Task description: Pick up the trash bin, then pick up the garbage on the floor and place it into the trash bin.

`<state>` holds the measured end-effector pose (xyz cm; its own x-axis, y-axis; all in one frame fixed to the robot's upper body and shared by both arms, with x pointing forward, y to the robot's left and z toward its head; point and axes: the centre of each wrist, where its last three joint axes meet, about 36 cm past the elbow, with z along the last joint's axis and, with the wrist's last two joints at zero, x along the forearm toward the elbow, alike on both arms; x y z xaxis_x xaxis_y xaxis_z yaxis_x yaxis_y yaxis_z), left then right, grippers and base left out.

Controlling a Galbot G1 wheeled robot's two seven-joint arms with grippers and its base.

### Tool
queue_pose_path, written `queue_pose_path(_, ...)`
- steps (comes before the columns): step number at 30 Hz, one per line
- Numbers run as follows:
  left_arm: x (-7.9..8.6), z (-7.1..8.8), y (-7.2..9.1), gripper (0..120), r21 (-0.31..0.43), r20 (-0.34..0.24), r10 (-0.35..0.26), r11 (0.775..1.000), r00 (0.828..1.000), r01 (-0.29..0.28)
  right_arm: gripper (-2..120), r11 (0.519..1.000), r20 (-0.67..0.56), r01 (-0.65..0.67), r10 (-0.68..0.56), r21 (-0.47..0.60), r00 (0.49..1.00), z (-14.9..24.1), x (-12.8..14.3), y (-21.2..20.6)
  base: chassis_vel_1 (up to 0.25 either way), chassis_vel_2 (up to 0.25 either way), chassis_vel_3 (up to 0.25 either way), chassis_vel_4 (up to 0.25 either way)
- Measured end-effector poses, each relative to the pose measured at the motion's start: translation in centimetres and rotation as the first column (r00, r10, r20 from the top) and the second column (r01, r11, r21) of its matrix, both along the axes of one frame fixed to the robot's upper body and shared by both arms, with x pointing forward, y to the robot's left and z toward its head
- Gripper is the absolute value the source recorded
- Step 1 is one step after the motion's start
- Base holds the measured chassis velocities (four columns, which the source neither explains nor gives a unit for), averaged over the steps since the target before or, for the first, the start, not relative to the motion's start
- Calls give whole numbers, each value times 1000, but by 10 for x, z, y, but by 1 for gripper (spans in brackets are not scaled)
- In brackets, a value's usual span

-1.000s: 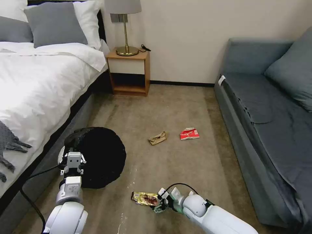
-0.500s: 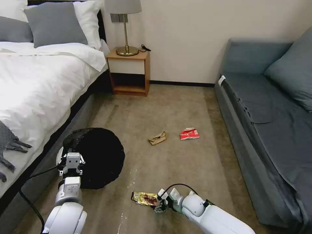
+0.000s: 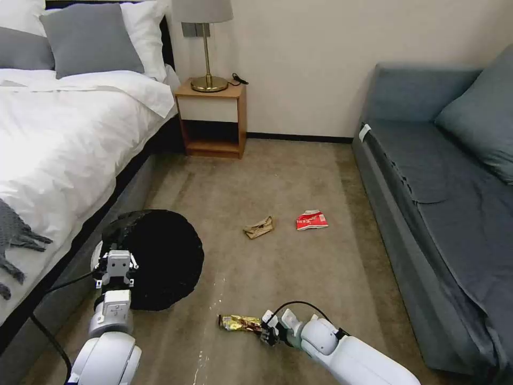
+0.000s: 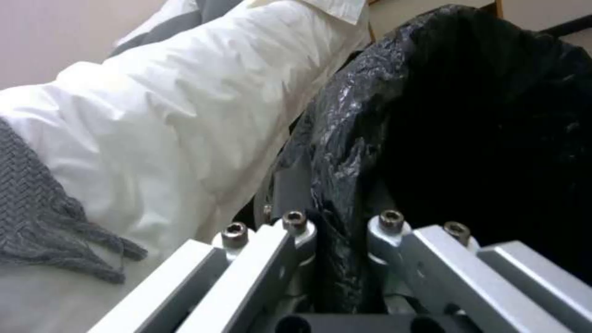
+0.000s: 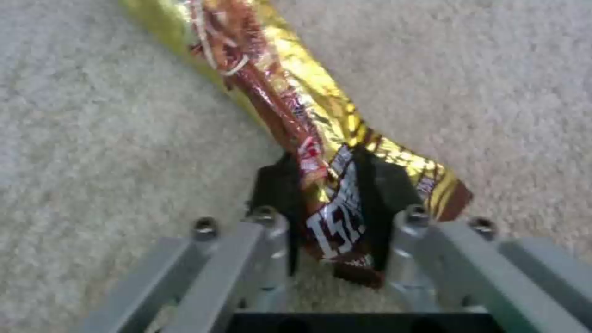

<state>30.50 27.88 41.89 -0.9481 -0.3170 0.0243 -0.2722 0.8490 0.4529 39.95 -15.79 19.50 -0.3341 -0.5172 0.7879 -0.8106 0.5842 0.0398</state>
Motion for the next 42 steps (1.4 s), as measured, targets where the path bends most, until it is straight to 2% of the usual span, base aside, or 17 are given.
queue_pose_path(2,-1,0,1,4,0,-1,1,1000,1000,-1,7,1000,1,0,0,0,1000,0,0,-1,0,0,0,0)
queue_pose_path(5,-3,-1,1,4,-1,-2,3,1000,1000,-3,0,1000,1,-1,1,1,1000,0,-1,-1,0,0,0,0)
queue_pose_path(15,-7,-4,-1,4,-4,-3,4,1000,1000,-4,0,1000,24,10,-11,3,1000,4,-2,-11,0,0,0,0)
queue_pose_path(21,-11,-6,-2,4,-2,-4,5,1000,1000,-5,0,999,62,34,-34,16,997,14,9,-20,0,0,0,0)
queue_pose_path(25,-14,-10,-2,4,0,-8,8,1000,1000,-8,0,996,152,62,-70,59,986,42,43,-23,0,0,0,0)
queue_pose_path(26,-14,-10,-2,4,0,-8,8,1000,1000,-8,0,996,152,62,-70,59,986,42,43,-23,0,0,0,0)
queue_pose_path(28,-16,-11,-3,4,5,-9,15,1000,1000,-15,0,990,208,83,-105,113,972,70,68,-21,0,0,0,0)
queue_pose_path(29,-16,-11,-3,4,5,-9,15,1000,1000,-15,0,990,208,83,-105,113,972,70,68,-21,0,0,0,0)
queue_pose_path(33,-23,-13,-8,4,9,-8,40,999,999,-40,0,971,320,99,-167,217,933,137,119,-17,0,0,0,0)
queue_pose_path(34,-23,-13,-8,4,9,-8,40,999,999,-40,0,971,320,99,-167,217,933,137,119,-17,0,0,0,0)
queue_pose_path(35,-23,-13,-8,4,10,-8,41,999,999,-41,0,968,335,98,-173,230,926,146,125,-16,0,0,0,0)
queue_pose_path(36,-24,-14,-9,4,12,-4,43,999,999,-43,0,957,365,96,-195,272,910,173,144,-12,0,0,0,0)
queue_pose_path(37,-24,-14,-9,4,12,-4,43,999,999,-43,0,957,365,96,-195,272,910,173,144,-12,0,0,0,0)
queue_pose_path(39,-25,-15,-11,4,9,3,49,999,999,-49,0,928,388,93,-240,360,890,217,168,-6,0,0,0,0)
queue_pose_path(40,-25,-15,-11,4,9,3,49,999,999,-49,0,928,388,93,-240,360,890,217,168,-6,0,0,0,0)
queue_pose_path(42,-26,-17,-13,4,4,8,50,999,999,-50,0,892,390,86,-279,444,878,256,182,-2,0,0,0,0)
